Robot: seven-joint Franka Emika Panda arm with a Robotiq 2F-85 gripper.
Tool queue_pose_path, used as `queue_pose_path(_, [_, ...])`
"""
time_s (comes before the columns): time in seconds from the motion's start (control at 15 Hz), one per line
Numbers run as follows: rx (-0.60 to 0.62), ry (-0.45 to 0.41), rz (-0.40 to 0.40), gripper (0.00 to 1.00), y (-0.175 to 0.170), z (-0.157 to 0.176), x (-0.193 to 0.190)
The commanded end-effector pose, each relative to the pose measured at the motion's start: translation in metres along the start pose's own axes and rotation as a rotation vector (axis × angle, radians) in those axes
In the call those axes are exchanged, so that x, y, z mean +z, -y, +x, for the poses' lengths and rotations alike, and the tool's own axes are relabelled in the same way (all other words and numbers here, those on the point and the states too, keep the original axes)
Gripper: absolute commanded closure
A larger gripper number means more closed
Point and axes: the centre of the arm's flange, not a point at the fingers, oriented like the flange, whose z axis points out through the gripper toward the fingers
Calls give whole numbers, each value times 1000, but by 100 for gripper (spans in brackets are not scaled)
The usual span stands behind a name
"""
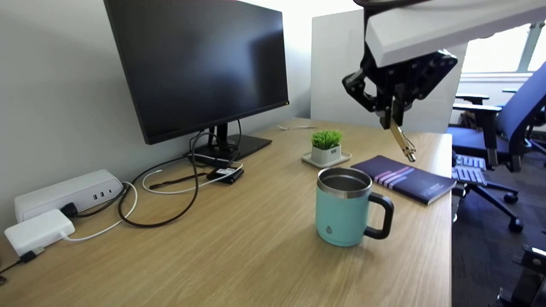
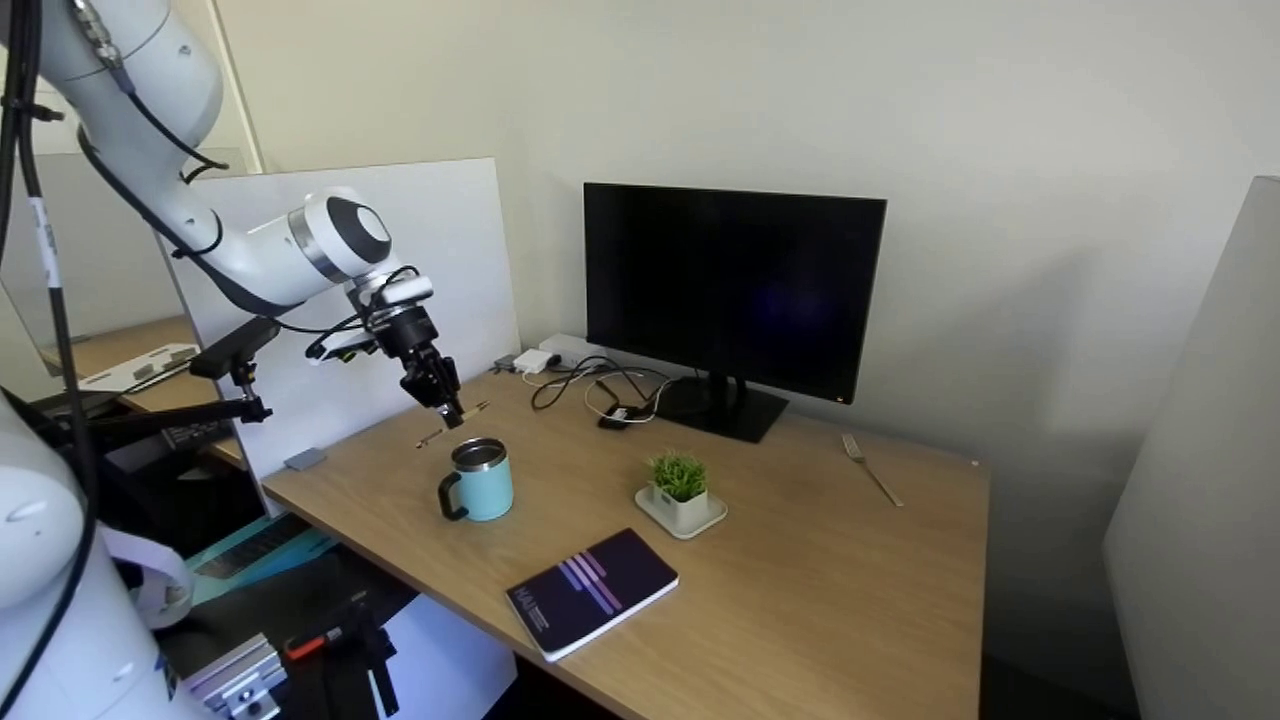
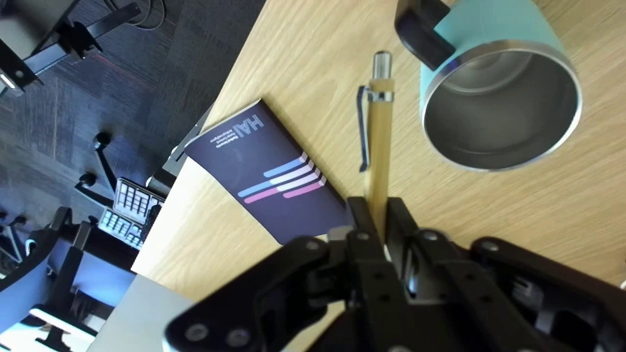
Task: Move the thermos to the left, put the pen inside the thermos
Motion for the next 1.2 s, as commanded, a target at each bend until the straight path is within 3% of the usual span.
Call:
queue_pose_path(0.0, [8, -56, -16, 97, 15, -8, -5])
queue_pose_path(0.67, [-23, -108, 34, 97, 72, 0, 13])
queue_pose_path(1.13, [-38, -136, 19, 97, 82, -5, 45])
